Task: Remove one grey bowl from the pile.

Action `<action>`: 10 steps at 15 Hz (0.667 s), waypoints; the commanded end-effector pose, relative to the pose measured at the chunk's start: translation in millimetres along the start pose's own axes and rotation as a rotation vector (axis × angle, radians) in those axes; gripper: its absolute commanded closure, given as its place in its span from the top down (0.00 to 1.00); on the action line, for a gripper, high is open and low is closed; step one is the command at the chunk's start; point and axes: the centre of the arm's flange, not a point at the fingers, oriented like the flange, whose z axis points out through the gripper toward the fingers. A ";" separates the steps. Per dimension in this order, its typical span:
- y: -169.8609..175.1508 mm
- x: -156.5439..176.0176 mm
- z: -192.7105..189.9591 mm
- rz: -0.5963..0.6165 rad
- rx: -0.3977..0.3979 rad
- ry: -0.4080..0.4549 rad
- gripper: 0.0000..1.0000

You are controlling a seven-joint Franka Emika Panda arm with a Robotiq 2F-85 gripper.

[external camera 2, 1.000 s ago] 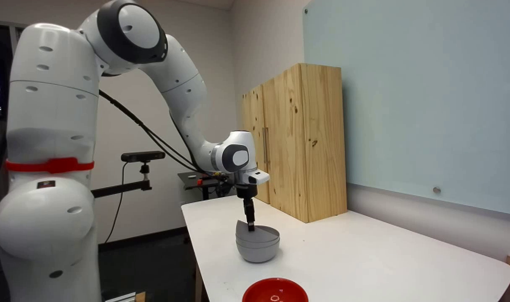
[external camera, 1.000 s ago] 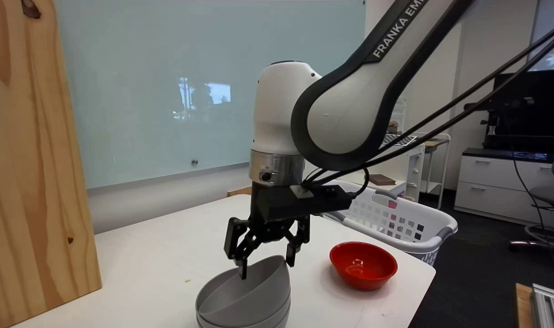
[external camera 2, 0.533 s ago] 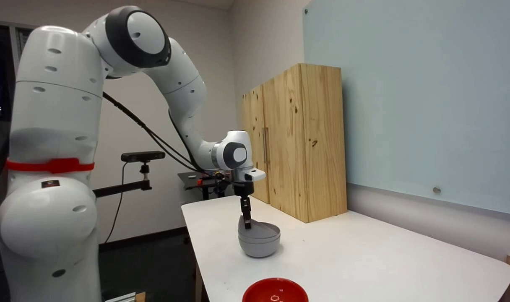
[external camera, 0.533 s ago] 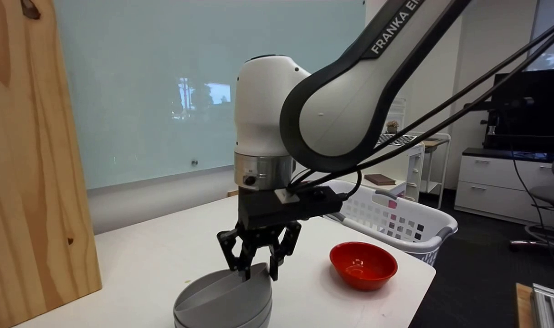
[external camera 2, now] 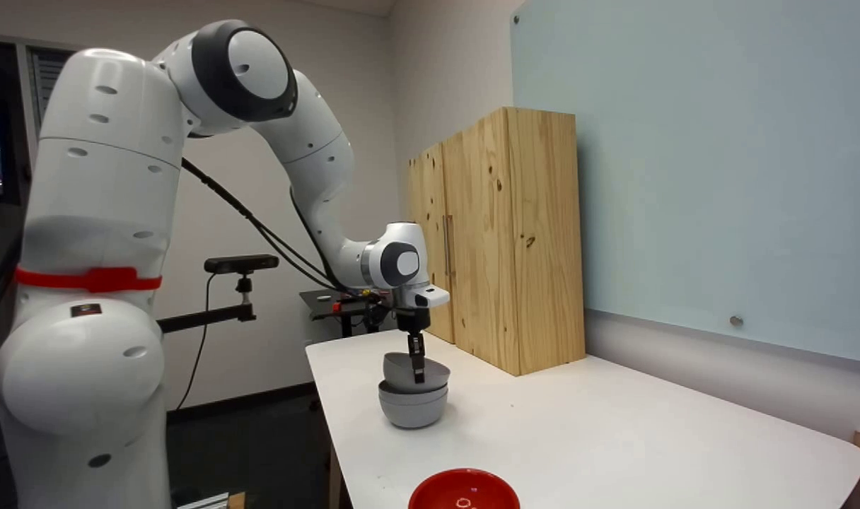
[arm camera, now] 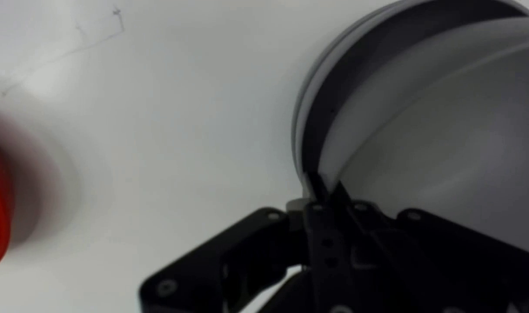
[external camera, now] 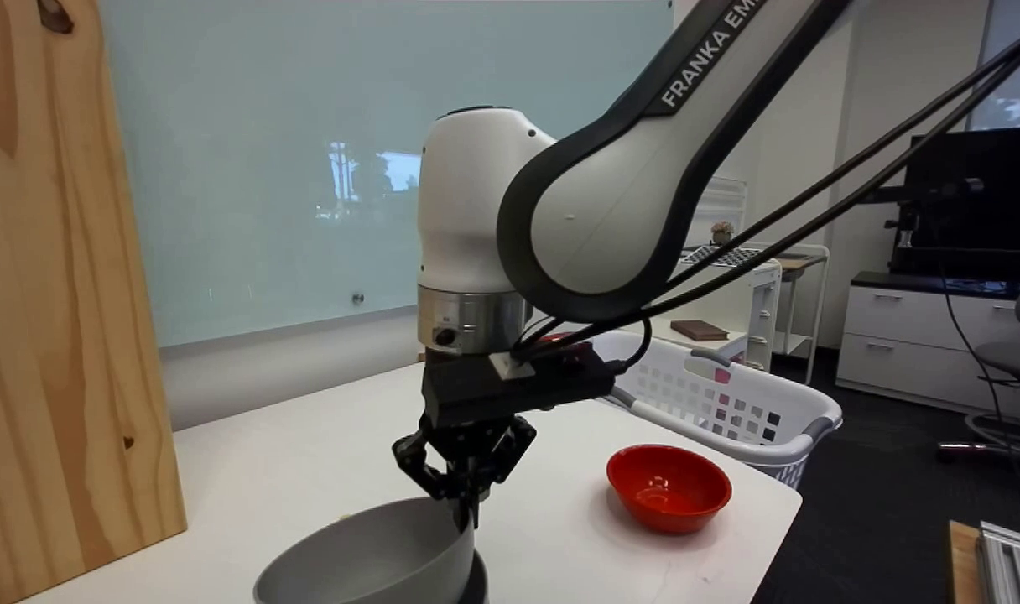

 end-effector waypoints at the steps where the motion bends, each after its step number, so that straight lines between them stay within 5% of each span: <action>1: -7.8 -1.8 18.2 0.011 -0.017 -0.010 0.01; 10: -22.7 -4.8 19.9 -0.015 -0.020 -0.013 0.01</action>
